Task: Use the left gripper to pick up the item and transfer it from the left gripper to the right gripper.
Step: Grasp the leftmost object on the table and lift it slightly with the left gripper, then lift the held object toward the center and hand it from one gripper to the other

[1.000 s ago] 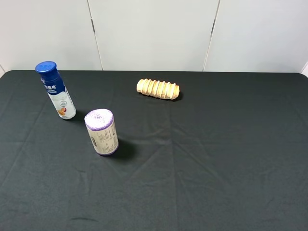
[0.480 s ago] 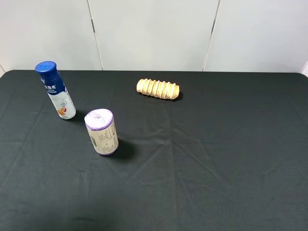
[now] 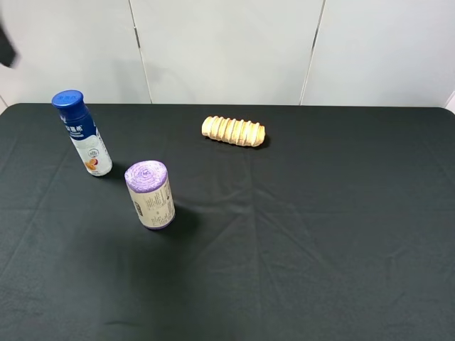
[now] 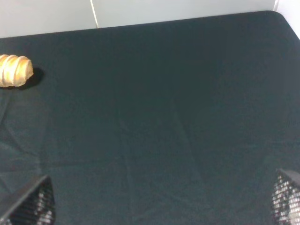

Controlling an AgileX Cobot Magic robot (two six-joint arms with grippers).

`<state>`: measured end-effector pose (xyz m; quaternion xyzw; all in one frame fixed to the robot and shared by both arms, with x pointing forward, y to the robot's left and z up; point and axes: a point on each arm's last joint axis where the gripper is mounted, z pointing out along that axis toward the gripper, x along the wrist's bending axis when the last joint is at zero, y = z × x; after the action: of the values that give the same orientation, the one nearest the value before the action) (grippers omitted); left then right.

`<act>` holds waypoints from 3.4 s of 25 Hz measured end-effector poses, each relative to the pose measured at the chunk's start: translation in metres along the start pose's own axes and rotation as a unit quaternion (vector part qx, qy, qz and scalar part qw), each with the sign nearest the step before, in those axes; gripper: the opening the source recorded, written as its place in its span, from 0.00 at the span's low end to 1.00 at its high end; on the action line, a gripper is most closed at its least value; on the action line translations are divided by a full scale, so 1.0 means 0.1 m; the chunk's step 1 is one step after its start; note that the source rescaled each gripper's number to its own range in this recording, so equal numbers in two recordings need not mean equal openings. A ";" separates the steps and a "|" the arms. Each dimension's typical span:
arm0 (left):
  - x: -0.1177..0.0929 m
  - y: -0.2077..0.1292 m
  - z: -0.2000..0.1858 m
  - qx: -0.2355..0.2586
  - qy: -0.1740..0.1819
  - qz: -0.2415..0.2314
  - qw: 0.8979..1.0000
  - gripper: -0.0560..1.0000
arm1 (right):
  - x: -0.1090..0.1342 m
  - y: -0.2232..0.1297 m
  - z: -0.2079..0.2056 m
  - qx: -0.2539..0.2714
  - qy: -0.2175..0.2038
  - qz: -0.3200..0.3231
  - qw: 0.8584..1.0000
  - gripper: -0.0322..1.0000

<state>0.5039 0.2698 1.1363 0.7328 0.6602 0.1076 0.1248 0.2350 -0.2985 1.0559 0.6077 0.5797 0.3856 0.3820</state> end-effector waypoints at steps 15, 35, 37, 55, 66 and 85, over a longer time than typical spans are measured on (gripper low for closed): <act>-0.11 0.44 0.97 0.075 0.004 0.020 0.997 0.97 | 0.00 0.00 0.00 0.000 0.000 0.000 1.000 1.00; -0.12 0.63 1.70 0.093 0.005 0.022 0.995 0.61 | 0.00 0.00 0.00 0.000 0.000 0.000 1.000 1.00; -0.12 0.63 1.70 0.093 0.005 0.022 0.995 0.40 | 0.00 0.00 0.00 0.000 0.000 0.000 1.000 1.00; -0.12 0.74 1.43 0.067 0.005 0.022 0.998 0.07 | 0.00 0.00 0.00 0.000 0.000 0.000 1.000 1.00; -0.21 0.82 0.31 -0.032 -0.050 0.004 0.998 0.07 | 0.00 0.00 0.00 0.000 0.000 0.000 1.000 1.00; -1.68 0.61 0.28 -0.022 -0.273 0.107 0.956 0.07 | 0.01 0.00 0.00 0.000 0.003 0.002 1.000 1.00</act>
<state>0.5531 0.0958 1.1305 0.7976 0.5163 -0.0690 0.3042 0.2350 -0.2980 1.0559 0.6077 0.5798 0.3879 0.3797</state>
